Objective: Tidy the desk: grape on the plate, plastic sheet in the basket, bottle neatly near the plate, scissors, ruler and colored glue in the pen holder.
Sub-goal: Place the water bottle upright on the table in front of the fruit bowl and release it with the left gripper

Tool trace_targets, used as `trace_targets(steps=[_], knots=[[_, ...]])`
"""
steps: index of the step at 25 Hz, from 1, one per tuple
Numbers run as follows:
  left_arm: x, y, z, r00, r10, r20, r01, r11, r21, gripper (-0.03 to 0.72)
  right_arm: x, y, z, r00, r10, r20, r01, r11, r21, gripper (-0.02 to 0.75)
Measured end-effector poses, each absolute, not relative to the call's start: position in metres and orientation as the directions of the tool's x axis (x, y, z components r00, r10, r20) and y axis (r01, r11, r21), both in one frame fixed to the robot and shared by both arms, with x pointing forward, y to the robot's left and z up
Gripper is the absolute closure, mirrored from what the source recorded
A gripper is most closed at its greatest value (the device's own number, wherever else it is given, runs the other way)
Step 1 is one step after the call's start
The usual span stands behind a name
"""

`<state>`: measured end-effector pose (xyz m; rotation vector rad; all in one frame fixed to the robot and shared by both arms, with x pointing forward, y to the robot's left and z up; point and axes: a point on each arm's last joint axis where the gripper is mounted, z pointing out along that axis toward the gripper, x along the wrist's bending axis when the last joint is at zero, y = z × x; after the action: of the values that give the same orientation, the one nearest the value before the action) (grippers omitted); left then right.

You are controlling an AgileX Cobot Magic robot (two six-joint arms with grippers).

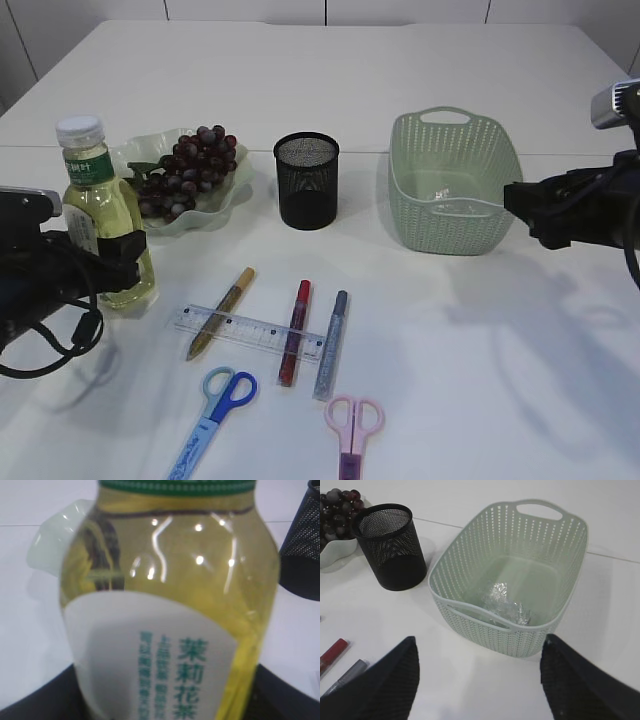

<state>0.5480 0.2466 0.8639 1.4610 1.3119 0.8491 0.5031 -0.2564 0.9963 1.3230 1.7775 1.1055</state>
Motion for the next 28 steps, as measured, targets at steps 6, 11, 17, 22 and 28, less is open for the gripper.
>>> trace_targets(steps=[6, 11, 17, 22, 28], knots=[[0.5476, 0.2449, 0.8639, 0.2, 0.975, -0.096, 0.31, 0.03, 0.95, 0.176, 0.5031, -0.2564, 0.9963, -0.277, 0.961, -0.017, 0.41, 0.134, 0.902, 0.155], [0.5477, 0.2448, 0.8642, 0.201, 0.975, -0.096, 0.307, 0.03, 0.951, 0.16, 0.5031, -0.2564, 0.9963, -0.277, 0.961, -0.017, 0.41, 0.134, 0.902, 0.155], [0.548, 0.2461, 0.8642, 0.185, 0.978, -0.099, 0.307, 0.038, 0.951, 0.16, 0.5032, -0.2563, 0.9964, -0.277, 0.961, -0.017, 0.408, 0.134, 0.903, 0.155], [0.548, 0.2464, 0.8642, 0.183, 0.978, -0.095, 0.306, 0.036, 0.951, 0.16, 0.5032, -0.2563, 0.9964, -0.278, 0.961, -0.017, 0.408, 0.134, 0.903, 0.155], [0.548, 0.2464, 0.8642, 0.186, 0.979, -0.087, 0.304, 0.027, 0.952, 0.13, 0.5034, -0.2559, 0.9971, -0.285, 0.958, -0.026, 0.398, 0.143, 0.906, 0.155]])
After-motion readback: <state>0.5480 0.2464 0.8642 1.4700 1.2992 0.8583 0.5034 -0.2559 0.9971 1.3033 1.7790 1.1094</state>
